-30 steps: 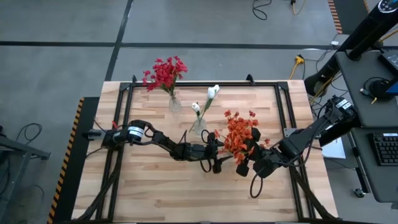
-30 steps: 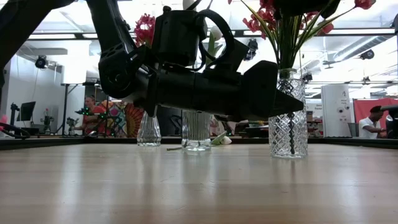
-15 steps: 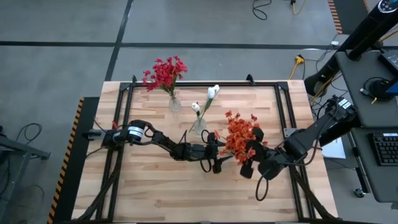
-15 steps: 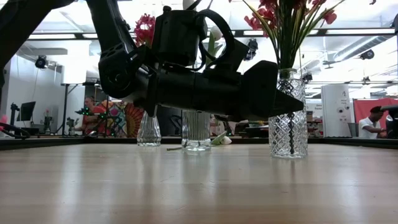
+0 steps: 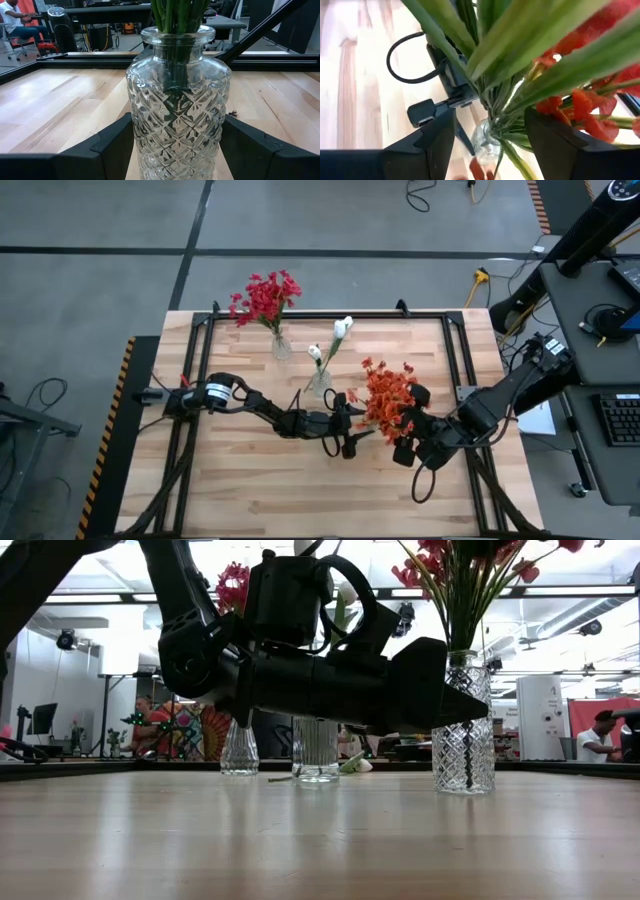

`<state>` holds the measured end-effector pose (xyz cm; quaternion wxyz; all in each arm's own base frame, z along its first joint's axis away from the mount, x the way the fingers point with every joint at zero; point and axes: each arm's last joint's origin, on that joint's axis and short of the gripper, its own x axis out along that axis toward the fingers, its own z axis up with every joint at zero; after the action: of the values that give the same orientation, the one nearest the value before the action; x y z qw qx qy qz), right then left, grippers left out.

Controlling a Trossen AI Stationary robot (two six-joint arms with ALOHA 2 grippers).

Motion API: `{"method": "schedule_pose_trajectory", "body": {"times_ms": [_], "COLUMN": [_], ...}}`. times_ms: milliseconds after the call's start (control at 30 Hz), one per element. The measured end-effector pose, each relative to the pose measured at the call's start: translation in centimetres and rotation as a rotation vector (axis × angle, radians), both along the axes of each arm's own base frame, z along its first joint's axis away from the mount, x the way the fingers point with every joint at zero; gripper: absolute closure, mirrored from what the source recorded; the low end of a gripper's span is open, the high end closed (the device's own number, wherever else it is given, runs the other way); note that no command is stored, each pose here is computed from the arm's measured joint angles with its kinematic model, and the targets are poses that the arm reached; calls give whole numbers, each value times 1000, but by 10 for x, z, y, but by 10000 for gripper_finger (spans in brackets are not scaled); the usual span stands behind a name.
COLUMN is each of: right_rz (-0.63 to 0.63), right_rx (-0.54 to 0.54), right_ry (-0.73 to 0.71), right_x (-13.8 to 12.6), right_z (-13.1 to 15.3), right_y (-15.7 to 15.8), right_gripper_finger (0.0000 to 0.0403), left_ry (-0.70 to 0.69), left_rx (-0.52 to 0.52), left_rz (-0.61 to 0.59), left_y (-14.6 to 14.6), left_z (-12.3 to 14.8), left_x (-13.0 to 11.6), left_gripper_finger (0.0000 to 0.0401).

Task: Sort flowers into vase by color
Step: Put the orange sprig flower into the bottom right transparent glass vase

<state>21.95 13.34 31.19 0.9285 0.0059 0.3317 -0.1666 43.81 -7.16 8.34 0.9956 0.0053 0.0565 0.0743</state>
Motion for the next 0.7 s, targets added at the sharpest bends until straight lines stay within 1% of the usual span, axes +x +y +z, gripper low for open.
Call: {"method": "schedule_pose_trajectory", "body": {"times_ms": [100, 167, 367, 533, 700], "right_rz": [-3, -7, 3, 6, 15], "right_rx": [-7, -38, -94, -103, -115], "right_ry": [8, 14, 21, 17, 16], "right_x": [1, 3, 12, 18, 21], "right_z": [-3, -7, -14, -12, -9], "right_y": [0, 2, 7, 12, 13], "right_gripper_finger": [174, 177, 200, 239, 299], "left_ry": [0, 0, 0, 1, 1], "left_rx": [0, 0, 0, 1, 1], "left_rz": [0, 0, 1, 1, 1], "left_y": [0, 0, 0, 0, 0], "left_z": [0, 0, 0, 0, 0], "left_x": [0, 0, 0, 0, 0], "left_gripper_finger": [155, 155, 155, 155, 155]}}
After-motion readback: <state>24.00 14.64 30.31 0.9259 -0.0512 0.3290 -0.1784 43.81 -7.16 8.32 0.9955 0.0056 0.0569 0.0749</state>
